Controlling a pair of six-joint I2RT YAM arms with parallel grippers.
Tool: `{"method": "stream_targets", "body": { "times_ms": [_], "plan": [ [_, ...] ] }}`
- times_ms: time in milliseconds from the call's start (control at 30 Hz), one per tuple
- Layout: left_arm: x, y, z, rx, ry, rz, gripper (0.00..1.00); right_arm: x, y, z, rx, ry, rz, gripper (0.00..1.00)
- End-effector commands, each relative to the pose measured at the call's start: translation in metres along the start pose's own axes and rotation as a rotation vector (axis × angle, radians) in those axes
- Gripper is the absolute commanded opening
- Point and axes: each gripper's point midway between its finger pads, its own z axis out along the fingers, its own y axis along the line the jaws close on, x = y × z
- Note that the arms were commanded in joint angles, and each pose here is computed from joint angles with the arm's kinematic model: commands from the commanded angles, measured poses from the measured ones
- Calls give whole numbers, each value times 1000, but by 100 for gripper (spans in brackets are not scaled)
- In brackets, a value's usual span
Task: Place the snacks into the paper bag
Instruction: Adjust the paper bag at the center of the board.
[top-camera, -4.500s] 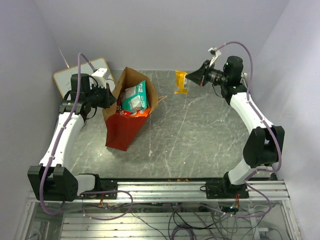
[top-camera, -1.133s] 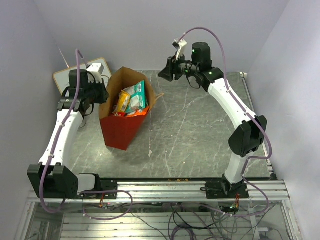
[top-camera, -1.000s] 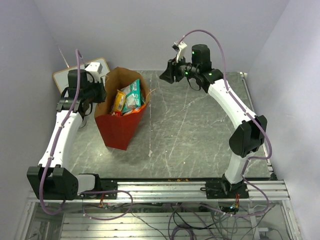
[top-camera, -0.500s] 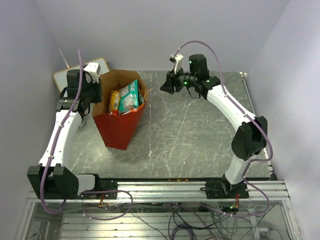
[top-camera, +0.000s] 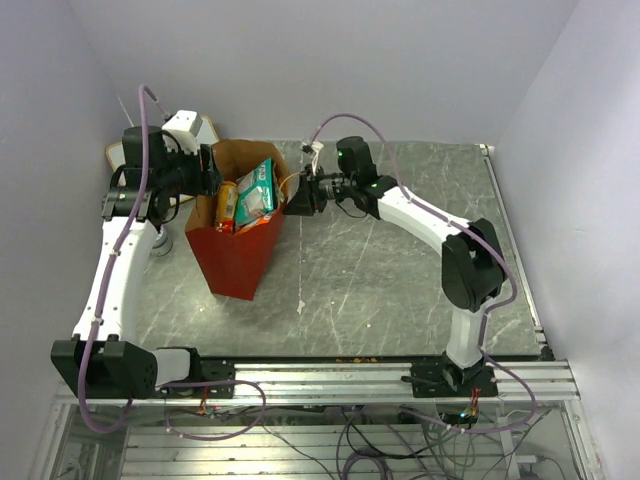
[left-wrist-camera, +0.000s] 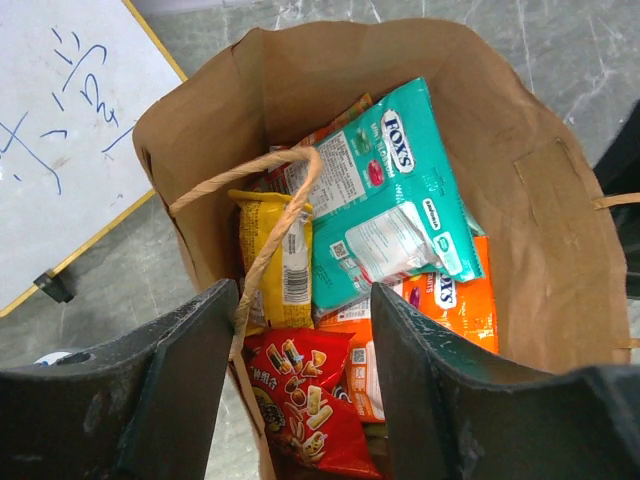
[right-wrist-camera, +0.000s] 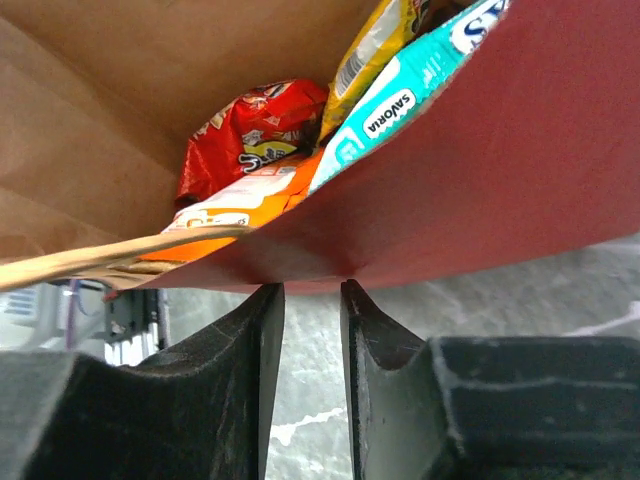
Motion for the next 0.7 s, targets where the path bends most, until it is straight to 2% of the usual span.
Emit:
{"method": "stream_targets", "body": {
  "times_ms": [0, 300, 467, 667],
  "plan": [
    [-11, -9, -10, 39, -23, -11, 68, -9, 7, 24, -101, -52, 102, 28],
    [-12, -13, -14, 58, -51, 1, 68, -1, 8, 36, -178, -40, 165, 27],
    [-23, -18, -25, 71, -92, 38, 68, 13, 5, 29, -146, 9, 92, 30],
    [-35, -12, -37, 21, -126, 80, 68, 11, 7, 4, -85, 36, -42, 39]
  ]
}}
